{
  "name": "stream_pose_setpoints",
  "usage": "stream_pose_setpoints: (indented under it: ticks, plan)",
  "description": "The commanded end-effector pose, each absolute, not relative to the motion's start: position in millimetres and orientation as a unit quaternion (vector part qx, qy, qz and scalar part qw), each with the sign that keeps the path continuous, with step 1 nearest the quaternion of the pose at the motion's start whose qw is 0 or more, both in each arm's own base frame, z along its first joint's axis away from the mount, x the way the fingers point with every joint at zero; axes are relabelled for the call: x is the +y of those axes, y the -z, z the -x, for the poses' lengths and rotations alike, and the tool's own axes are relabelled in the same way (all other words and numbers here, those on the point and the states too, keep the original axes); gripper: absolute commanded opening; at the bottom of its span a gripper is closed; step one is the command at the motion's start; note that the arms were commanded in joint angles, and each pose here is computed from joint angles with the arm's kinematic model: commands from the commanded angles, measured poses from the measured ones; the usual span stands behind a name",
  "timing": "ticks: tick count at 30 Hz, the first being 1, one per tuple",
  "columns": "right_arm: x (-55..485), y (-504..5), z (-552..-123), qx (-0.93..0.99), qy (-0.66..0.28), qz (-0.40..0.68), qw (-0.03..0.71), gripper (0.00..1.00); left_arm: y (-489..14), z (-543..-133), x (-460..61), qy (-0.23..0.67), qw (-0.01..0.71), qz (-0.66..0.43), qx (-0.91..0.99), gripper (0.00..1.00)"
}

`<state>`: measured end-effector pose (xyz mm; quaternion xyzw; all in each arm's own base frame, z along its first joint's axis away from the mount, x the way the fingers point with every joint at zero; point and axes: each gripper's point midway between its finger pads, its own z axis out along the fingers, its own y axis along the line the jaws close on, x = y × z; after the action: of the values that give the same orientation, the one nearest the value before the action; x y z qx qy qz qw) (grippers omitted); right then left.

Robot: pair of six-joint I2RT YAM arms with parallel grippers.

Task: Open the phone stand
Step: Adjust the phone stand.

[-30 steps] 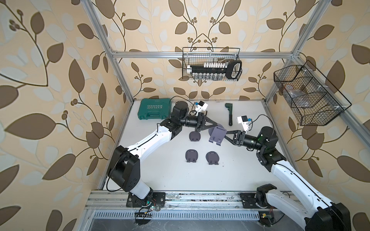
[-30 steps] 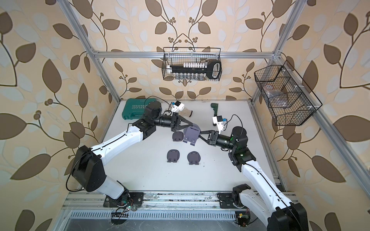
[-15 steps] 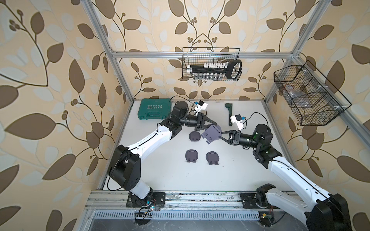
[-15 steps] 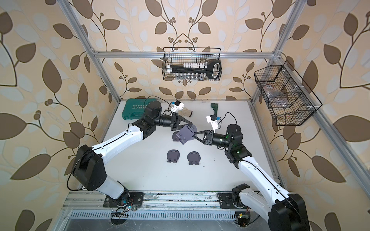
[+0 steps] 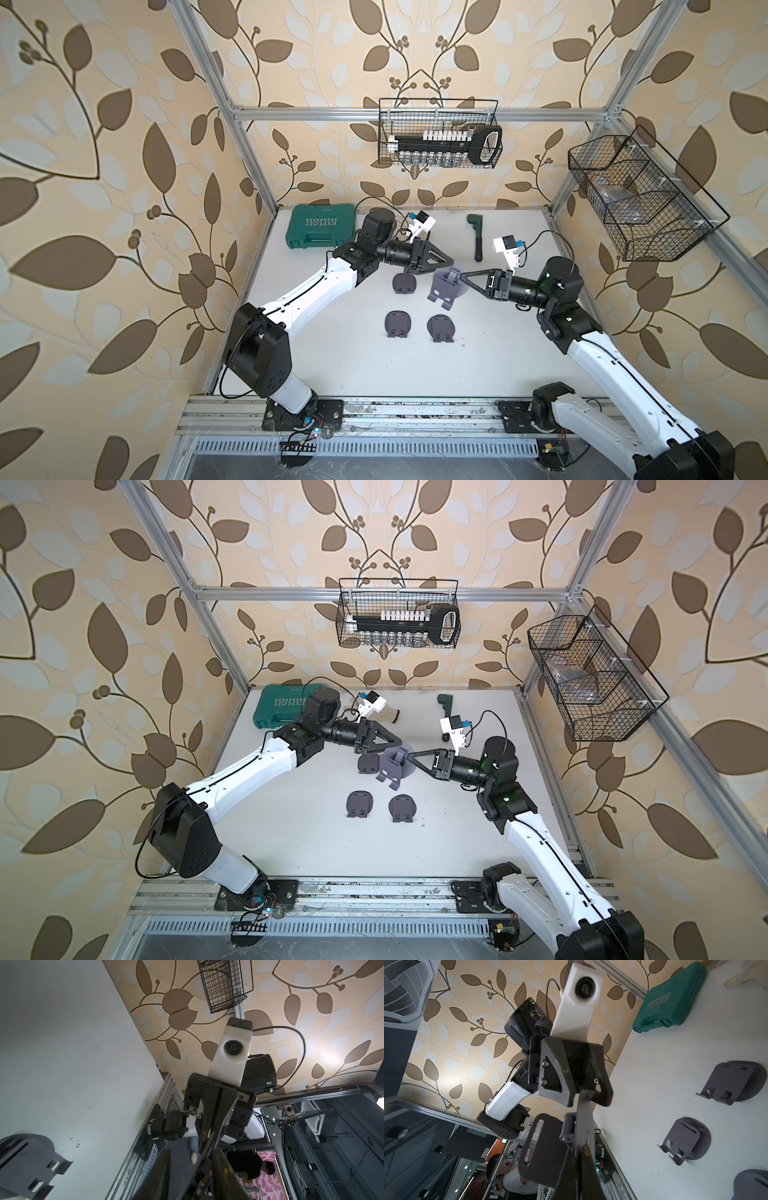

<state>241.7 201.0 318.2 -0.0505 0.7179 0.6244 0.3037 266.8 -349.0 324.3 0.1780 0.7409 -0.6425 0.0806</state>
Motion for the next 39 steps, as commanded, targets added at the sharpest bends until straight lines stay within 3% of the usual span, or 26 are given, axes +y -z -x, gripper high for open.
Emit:
stream_pose_setpoints:
  ticks: [1, 6, 11, 19, 28, 39]
  plan:
    - [200.8, -339.4, -227.0, 0.705, -0.632, 0.095, 0.308, 0.0, -357.6, -251.5, -340.7, 0.648, 0.105, -0.222, 0.721, 0.43]
    - [202.8, -336.7, -227.3, 0.699, -0.649, 0.092, 0.285, 0.0, -357.7, -263.8, -334.0, 0.646, 0.12, -0.218, 0.722, 0.44]
    - [200.5, -329.2, -237.3, 0.703, -0.658, 0.067, 0.263, 0.0, -364.5, -286.7, -295.4, 0.633, 0.165, -0.193, 0.731, 0.47]
    - [199.6, -325.8, -256.6, 0.692, -0.682, 0.017, 0.234, 0.0, -376.9, -266.2, -276.5, 0.657, 0.227, -0.178, 0.696, 0.47]
    - [201.0, -332.0, -268.3, 0.675, -0.705, -0.008, 0.218, 0.0, -371.1, -238.9, -300.1, 0.656, 0.245, -0.208, 0.683, 0.48]
    - [204.9, -337.9, -273.3, 0.671, -0.713, -0.01, 0.204, 0.0, -377.3, -239.1, -319.6, 0.652, 0.254, -0.242, 0.672, 0.48]
